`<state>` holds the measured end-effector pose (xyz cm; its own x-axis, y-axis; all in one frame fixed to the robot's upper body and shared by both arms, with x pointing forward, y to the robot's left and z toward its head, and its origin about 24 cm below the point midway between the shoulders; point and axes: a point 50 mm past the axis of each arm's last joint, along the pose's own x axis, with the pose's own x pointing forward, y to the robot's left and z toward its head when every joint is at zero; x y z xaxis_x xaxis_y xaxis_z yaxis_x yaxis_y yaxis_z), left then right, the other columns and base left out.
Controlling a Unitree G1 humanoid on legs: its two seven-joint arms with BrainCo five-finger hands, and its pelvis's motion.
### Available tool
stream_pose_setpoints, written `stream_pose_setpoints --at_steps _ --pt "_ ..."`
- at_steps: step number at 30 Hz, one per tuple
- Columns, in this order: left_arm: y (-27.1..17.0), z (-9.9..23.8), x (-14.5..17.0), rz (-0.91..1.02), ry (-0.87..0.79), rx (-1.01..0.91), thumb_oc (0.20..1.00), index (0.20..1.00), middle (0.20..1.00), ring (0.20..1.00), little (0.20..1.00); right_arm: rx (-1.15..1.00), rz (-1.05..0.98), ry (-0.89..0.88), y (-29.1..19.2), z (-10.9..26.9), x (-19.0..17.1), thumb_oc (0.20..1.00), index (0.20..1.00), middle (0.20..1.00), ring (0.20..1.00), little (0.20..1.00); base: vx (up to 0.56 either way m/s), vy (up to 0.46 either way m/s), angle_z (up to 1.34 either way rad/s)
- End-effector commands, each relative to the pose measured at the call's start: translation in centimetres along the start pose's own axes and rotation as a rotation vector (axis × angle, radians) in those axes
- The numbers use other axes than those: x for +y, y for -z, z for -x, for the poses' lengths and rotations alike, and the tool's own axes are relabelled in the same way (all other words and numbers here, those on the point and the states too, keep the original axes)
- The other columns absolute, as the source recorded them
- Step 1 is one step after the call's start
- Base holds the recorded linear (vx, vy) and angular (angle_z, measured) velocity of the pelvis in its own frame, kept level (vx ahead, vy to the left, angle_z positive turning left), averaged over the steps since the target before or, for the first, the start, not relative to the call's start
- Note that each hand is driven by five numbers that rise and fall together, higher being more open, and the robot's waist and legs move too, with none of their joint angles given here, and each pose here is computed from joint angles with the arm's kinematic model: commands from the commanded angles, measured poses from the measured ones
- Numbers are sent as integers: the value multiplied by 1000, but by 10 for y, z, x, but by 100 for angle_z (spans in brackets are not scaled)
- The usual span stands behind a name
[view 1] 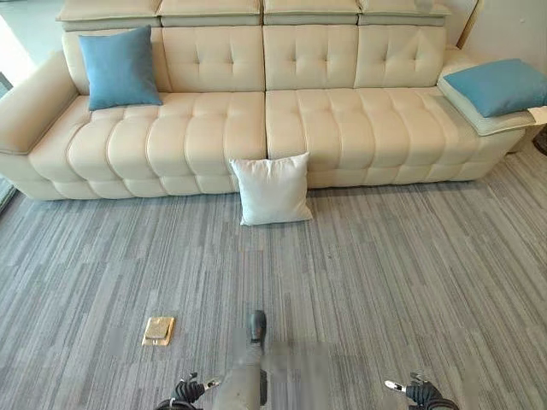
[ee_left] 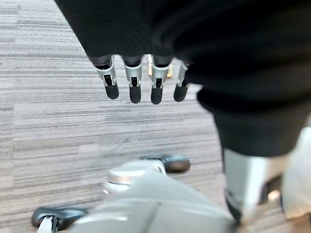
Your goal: Pick up all the scattered cushions and arrange them neatly on the sofa.
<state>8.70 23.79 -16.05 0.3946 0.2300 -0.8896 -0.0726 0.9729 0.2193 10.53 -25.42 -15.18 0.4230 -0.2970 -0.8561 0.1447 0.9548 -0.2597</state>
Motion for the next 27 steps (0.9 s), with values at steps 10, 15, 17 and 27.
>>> stream_pose_setpoints --at_steps 10,15,17,27 --pt "-3 -1 16 -19 -43 10 1000 1000 1000 1000 1000 -73 41 -57 -16 -1 12 1000 1000 1000 1000 1000 532 303 -14" --pt "-11 -3 12 -46 -26 -12 1000 1000 1000 1000 1000 -55 16 -46 -13 -1 10 1000 1000 1000 1000 1000 264 -32 58" --pt "-11 -3 11 -54 -24 -14 1000 1000 1000 1000 1000 -54 13 -42 -12 -1 10 1000 1000 1000 1000 1000 261 -115 37" --pt "7 1 11 -37 -31 40 1000 1000 1000 1000 1000 -40 -1 -42 -7 0 6 1000 1000 1000 1000 1000 280 -225 -16"
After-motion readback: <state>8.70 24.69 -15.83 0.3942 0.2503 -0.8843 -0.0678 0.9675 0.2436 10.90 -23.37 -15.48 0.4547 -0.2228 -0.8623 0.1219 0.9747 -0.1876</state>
